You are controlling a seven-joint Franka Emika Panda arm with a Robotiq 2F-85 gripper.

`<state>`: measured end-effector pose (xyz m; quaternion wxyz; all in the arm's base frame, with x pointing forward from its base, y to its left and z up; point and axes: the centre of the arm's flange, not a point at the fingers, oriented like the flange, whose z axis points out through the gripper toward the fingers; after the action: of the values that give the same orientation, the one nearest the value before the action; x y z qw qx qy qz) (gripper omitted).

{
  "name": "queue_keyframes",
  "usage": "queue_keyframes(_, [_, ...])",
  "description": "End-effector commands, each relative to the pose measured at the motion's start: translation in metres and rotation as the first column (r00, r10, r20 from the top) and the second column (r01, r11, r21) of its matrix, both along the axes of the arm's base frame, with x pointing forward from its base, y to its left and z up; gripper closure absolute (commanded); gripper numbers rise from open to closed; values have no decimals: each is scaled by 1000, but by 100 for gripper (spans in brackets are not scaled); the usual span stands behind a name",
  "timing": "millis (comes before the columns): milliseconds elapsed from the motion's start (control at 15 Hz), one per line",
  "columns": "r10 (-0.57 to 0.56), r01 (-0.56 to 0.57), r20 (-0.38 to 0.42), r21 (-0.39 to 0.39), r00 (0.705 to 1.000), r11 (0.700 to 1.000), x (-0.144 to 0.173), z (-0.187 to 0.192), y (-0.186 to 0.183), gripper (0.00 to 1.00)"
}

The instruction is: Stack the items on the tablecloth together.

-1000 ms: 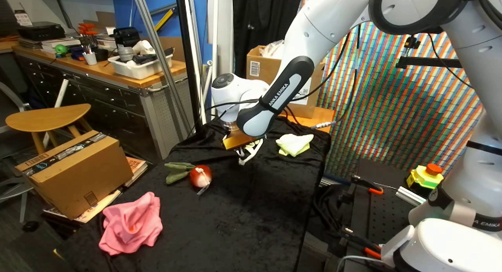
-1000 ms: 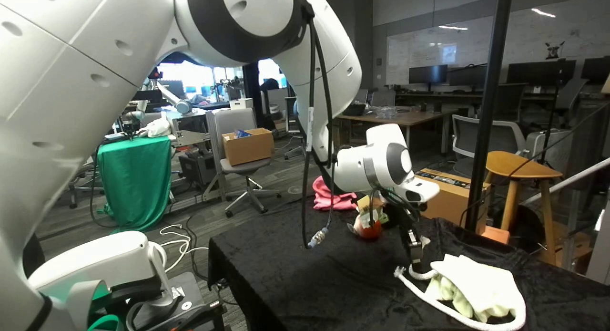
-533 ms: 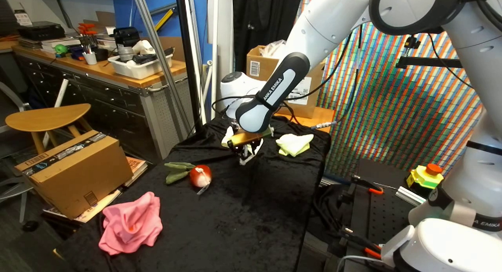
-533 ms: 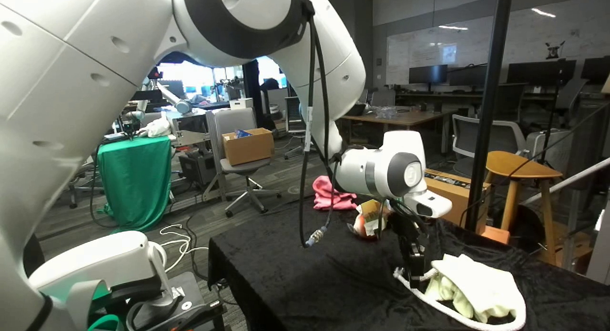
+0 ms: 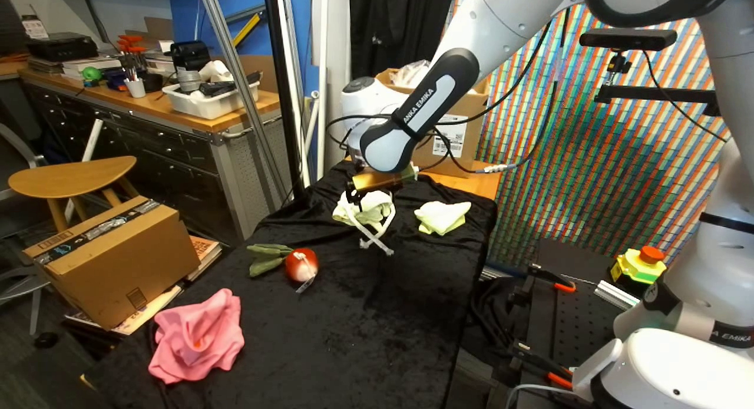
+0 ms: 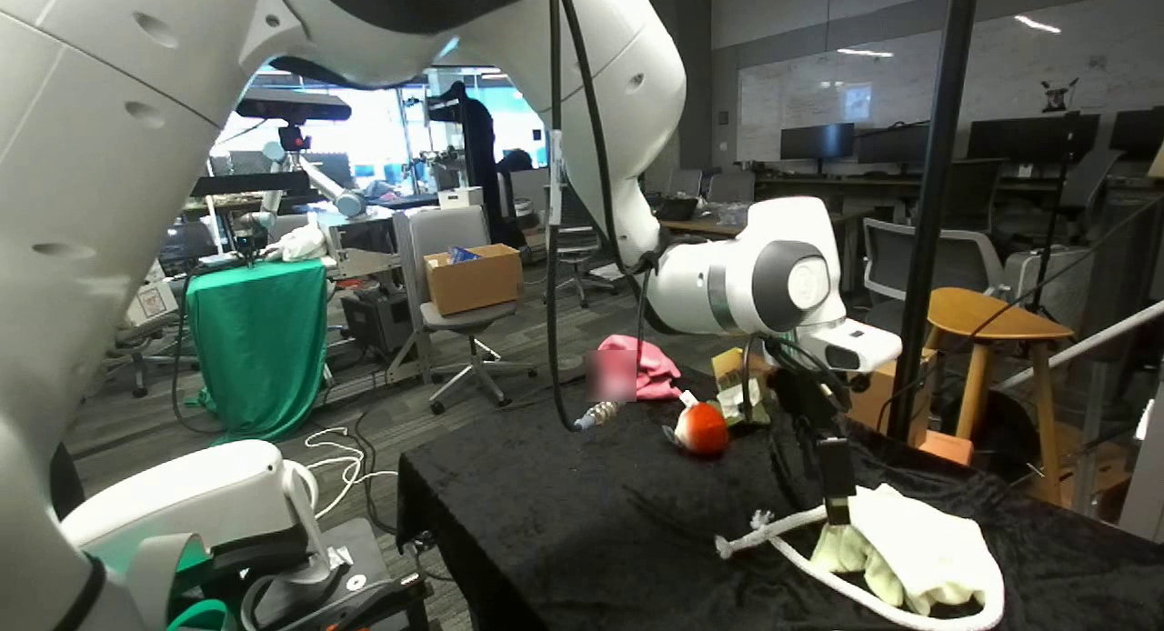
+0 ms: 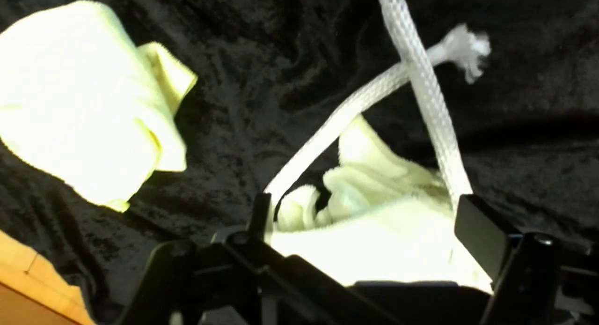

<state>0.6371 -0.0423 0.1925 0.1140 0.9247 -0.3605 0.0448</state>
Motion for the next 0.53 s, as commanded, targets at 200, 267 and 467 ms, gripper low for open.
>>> queue_keyframes(200, [-62, 66, 87, -43, 994, 997, -37, 63, -31, 0])
queue_keyframes(267, [-76, 80, 78, -44, 994, 996, -44, 62, -35, 0])
queue_keyframes(467, [-102, 103, 35, -27, 994, 994, -68, 50, -44, 0])
